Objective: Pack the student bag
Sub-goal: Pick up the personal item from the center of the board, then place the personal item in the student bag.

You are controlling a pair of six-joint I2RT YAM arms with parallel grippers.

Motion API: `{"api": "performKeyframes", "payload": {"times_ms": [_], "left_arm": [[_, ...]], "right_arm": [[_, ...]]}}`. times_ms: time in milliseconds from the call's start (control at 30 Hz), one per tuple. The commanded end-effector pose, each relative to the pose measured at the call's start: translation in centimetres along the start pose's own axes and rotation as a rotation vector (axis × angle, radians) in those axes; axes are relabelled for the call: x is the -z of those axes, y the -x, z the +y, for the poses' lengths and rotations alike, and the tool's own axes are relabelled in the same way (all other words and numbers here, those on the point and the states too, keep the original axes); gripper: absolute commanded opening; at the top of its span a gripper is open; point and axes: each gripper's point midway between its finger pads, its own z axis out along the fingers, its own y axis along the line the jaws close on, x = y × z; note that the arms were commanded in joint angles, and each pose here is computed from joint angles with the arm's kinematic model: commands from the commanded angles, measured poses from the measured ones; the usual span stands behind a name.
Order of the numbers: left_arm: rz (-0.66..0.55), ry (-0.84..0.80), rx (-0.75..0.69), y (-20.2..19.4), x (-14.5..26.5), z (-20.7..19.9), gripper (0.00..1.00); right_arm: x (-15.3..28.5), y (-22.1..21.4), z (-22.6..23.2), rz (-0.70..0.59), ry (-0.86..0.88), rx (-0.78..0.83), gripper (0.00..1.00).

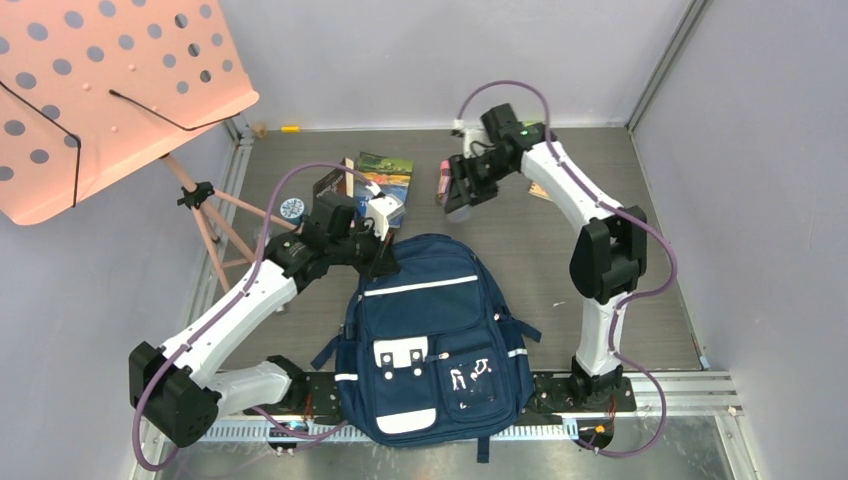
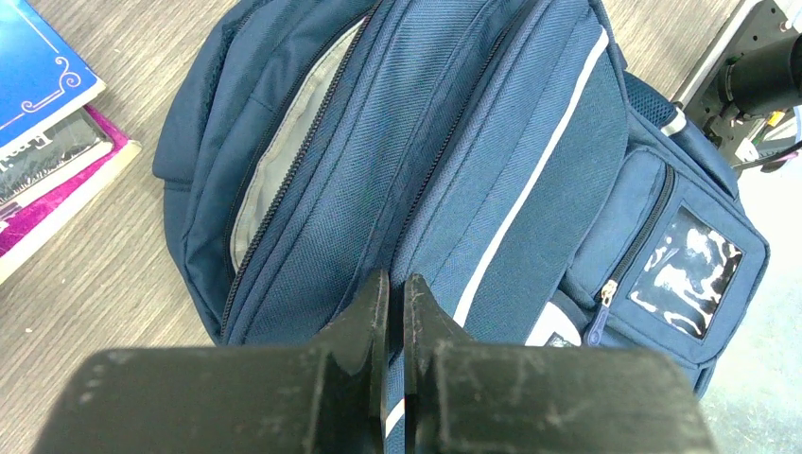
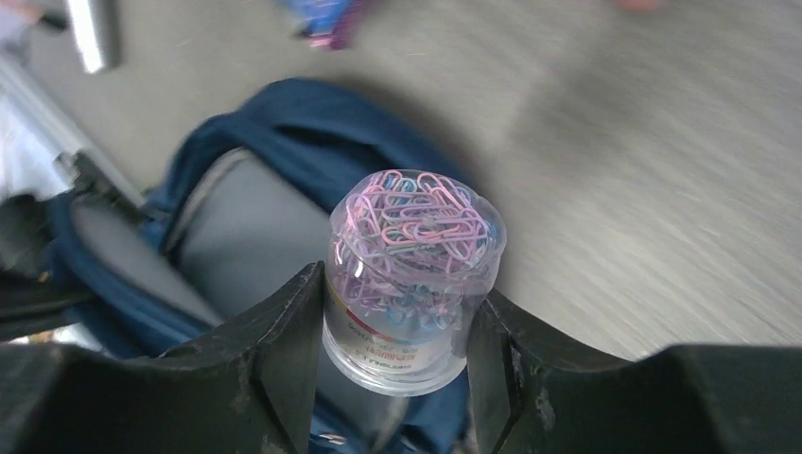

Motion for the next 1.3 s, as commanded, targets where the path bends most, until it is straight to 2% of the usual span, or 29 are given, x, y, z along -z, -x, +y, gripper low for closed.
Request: {"api": "performKeyframes", "payload": {"times_ms": [0, 100, 233, 300, 500, 667, 733, 833, 933, 1067, 1267], "left_arm": [[-0.134, -0.045, -0.067, 3.2, 0.9, -1.1, 0.0], [-0.15, -0.041, -0.08, 3.5, 1.0, -1.1, 0.0], [-0.153, -0.006, -0.087, 3.5, 1.3, -0.6, 0.0], [-0.164, 0.012, -0.095, 3.6, 1.5, -0.3, 0.0], [-0.175, 0.041, -0.102, 3.7, 1.7, 0.1, 0.0], [-0.164, 0.043, -0.099, 3.5, 1.6, 0.2, 0.0], [-0.162, 0.042, -0.098, 3.4, 1.5, 0.2, 0.0], [-0.157, 0.043, -0.096, 3.3, 1.5, 0.2, 0.0], [-0.157, 0.044, -0.095, 3.2, 1.5, 0.2, 0.0], [-0.151, 0.038, -0.095, 3.1, 1.5, 0.2, 0.0], [-0.146, 0.037, -0.093, 2.9, 1.5, 0.1, 0.0]], "right_arm": [[-1.2, -1.6, 8.0, 0.051, 0.283, 0.07, 0.19], [-3.2, -3.6, 9.9, 0.13, 0.335, 0.094, 0.19], [-2.9, -6.2, 12.7, 0.201, 0.513, 0.089, 0.2], [-2.7, -8.3, 12.6, 0.255, 0.54, 0.078, 0.21], [-1.4, -13.4, 11.7, 0.392, 0.535, 0.064, 0.27], [-1.8, -15.3, 9.8, 0.428, 0.424, 0.054, 0.33], [-2.1, -15.4, 9.1, 0.421, 0.374, 0.053, 0.4], [-2.1, -15.0, 9.0, 0.395, 0.355, 0.059, 0.58], [-1.6, -14.2, 9.3, 0.353, 0.347, 0.061, 0.72], [-1.3, -13.4, 9.7, 0.315, 0.35, 0.069, 0.82], [-1.2, -12.2, 9.2, 0.249, 0.276, 0.069, 0.9]]}}
